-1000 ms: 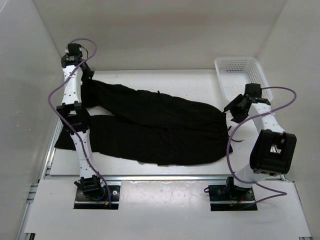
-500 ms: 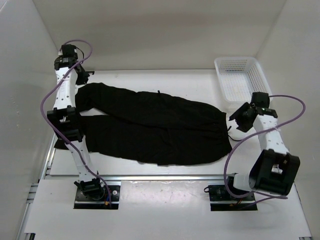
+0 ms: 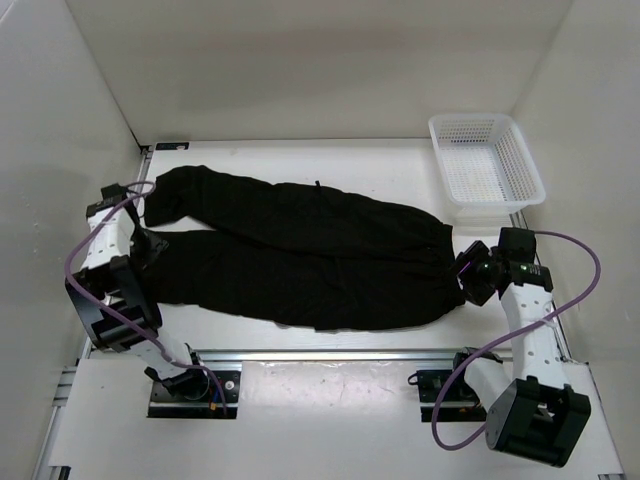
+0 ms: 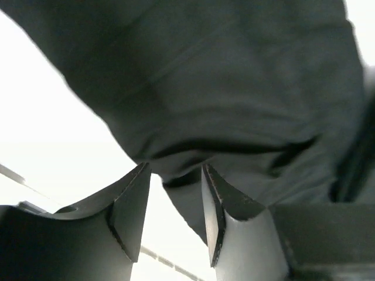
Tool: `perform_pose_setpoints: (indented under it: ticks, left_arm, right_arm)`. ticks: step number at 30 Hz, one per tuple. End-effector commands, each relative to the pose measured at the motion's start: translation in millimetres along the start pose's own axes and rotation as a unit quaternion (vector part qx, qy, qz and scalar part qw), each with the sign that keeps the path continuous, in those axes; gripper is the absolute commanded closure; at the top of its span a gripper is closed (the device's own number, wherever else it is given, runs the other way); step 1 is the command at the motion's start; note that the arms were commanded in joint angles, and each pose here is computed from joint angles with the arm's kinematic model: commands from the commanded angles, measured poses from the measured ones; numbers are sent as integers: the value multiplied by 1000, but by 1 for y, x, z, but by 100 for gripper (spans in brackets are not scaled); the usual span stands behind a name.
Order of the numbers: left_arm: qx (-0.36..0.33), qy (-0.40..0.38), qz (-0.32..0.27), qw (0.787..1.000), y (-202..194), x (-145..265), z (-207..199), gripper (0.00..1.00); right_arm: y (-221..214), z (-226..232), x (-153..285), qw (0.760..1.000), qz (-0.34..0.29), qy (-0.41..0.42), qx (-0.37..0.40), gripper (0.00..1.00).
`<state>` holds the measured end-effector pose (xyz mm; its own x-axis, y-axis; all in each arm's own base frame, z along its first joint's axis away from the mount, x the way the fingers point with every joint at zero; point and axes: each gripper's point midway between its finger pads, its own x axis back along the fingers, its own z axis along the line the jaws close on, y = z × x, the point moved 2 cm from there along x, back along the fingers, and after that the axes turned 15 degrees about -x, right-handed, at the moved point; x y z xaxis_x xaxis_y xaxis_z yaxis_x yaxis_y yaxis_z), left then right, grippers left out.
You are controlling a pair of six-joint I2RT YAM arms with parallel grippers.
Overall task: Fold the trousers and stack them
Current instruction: Flatten the trousers out
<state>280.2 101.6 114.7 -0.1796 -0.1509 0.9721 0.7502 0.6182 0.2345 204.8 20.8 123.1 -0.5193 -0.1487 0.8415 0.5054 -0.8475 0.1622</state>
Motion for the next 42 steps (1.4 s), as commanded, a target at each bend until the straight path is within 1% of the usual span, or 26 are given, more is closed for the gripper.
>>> perform_pose_setpoints:
  ticks: [1,3,4,6,7,10,12,14,15,16,17,19,20,22,23,25,26,29,31,32,33,34,36,38,40,42]
  left_arm:
    - [52,-21,-40,998,5,16,16,47]
    - [76,-3,-44,996,7,15,34,47]
    - [103,6,-39,994,6,12,50,47]
    - [123,0,-38,992,9,2,62,47]
    - [134,-31,-34,990,9,0,60,47]
    - [135,-51,-13,989,0,-20,51,50]
    - [129,-51,-5,990,-7,-25,47,50]
    - [129,-49,6,990,-16,-31,48,48]
    - [125,-49,10,991,-19,-33,48,48]
    - [125,-49,10,991,-19,-33,48,47]
    - [119,-49,10,992,-21,-35,48,47]
    - [120,-45,30,991,-25,-45,49,47]
    - [120,-51,32,991,-22,-45,46,50]
    - [116,-52,36,991,-20,-47,44,52]
    - [115,-54,27,992,-15,-46,43,52]
    - [120,-59,33,990,-14,-49,41,52]
    - [120,-65,28,990,-9,-47,39,50]
    - [100,-70,18,992,-1,-42,27,52]
    - [61,-71,-6,996,11,-33,8,52]
    - [42,-65,-21,997,16,-27,3,52]
    - [16,-65,-25,997,14,-23,-12,52]
    - [6,-64,-36,997,21,-15,-18,50]
    - [-5,-59,-9,998,13,-25,-24,46]
    - [-6,-60,14,998,5,-35,-28,42]
    - [-8,-56,30,998,-2,-43,-32,41]
    - [-17,-62,36,997,-2,-53,-44,41]
  right_arm:
    - [-9,-1,5,1000,20,12,17,33]
    - [-10,0,5,999,24,16,17,33]
    - [-8,4,8,999,19,21,23,33]
    - [-6,9,11,999,23,27,30,33]
    - [-5,13,12,999,28,32,34,33]
    - [-5,14,7,998,40,29,31,33]
    - [-7,17,2,998,56,32,20,33]
    - [-7,20,-2,998,57,39,8,31]
    - [-5,22,-6,998,52,45,-4,30]
    - [-7,24,-9,997,63,52,-12,25]
    - [-10,21,-16,996,73,48,-24,25]
    - [-7,26,-24,995,74,55,-40,25]
    - [-8,22,-31,995,81,46,-44,25]
    - [-9,20,-38,995,82,37,-47,29]
    - [-6,19,-41,995,79,33,-48,29]
    - [-4,12,-44,996,71,13,-51,29]
    - [-4,9,-45,996,66,4,-52,29]
    - [-2,0,-47,996,52,-20,-64,29]
    - [-3,-1,-46,997,47,-25,-58,30]
    - [-6,-9,-45,996,50,-45,-62,33]
    - [-6,-9,-41,996,44,-51,-57,34]
    - [-6,-10,-37,996,35,-53,-60,34]
    - [-13,-19,-31,995,36,-69,-58,33]
    - [-20,-26,-26,994,36,-78,-74,30]
    - [-26,-34,-28,992,40,-85,-83,29]
    - [-23,-32,-34,993,32,-74,-85,29]
